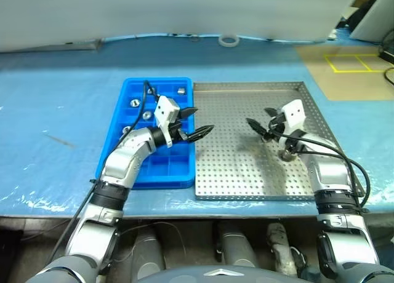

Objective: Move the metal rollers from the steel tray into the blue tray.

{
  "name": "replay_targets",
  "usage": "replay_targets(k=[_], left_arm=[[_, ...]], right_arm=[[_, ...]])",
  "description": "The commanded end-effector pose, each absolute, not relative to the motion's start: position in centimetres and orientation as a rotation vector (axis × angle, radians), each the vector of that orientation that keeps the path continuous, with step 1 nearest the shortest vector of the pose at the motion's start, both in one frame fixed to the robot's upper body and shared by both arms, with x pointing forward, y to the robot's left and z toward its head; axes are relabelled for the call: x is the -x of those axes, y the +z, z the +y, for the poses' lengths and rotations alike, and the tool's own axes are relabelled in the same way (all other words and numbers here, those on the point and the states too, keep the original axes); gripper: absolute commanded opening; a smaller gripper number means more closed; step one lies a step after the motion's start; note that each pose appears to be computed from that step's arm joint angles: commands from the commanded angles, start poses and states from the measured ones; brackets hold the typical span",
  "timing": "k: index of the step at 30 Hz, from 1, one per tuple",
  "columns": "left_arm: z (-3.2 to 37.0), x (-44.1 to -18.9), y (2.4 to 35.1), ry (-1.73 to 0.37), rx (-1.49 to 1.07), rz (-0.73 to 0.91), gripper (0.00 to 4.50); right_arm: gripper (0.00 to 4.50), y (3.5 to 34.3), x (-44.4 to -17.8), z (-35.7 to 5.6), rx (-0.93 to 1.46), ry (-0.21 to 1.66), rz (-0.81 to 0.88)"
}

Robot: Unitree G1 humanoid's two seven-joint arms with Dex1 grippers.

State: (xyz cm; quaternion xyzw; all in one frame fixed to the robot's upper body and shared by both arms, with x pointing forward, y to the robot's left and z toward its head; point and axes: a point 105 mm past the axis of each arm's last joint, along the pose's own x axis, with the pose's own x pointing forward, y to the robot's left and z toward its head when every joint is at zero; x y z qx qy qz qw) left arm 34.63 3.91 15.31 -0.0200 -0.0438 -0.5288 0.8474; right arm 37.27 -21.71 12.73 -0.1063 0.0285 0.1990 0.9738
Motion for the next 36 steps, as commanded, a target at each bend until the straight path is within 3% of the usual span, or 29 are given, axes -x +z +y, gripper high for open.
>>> replay_targets(k=[1, 7, 17, 24, 30, 36], left_arm=[[3.3, -34.9, 16.1, -1.171, 0.020, -0.132, 4.50], [3.1, -35.5, 15.9, -1.184, 0.012, -0.134, 4.50], [3.9, -35.5, 15.4, -1.134, 0.014, -0.136, 4.50], [4.9, -35.8, 15.7, -1.088, 0.002, -0.149, 4.50], [6.1, -35.7, 16.3, -1.029, 0.002, -0.173, 4.50], [8.9, -35.2, 16.9, -0.901, 0.024, -0.199, 4.50]], right_arm=[[3.85, 13.6, -36.7, -22.0, 0.194, 0.339, 0.043], [3.85, 12.3, -36.4, -20.0, 0.129, 0.377, 0.106], [3.85, 9.6, -37.1, -19.9, 0.220, 0.384, 0.245], [1.61, 12.3, -38.3, -18.8, 0.189, 0.401, 0.122], [1.60, 16.1, -39.2, -15.8, 0.135, 0.519, -0.056], [1.60, 19.1, -38.5, -9.4, 0.019, 0.815, -0.161]])
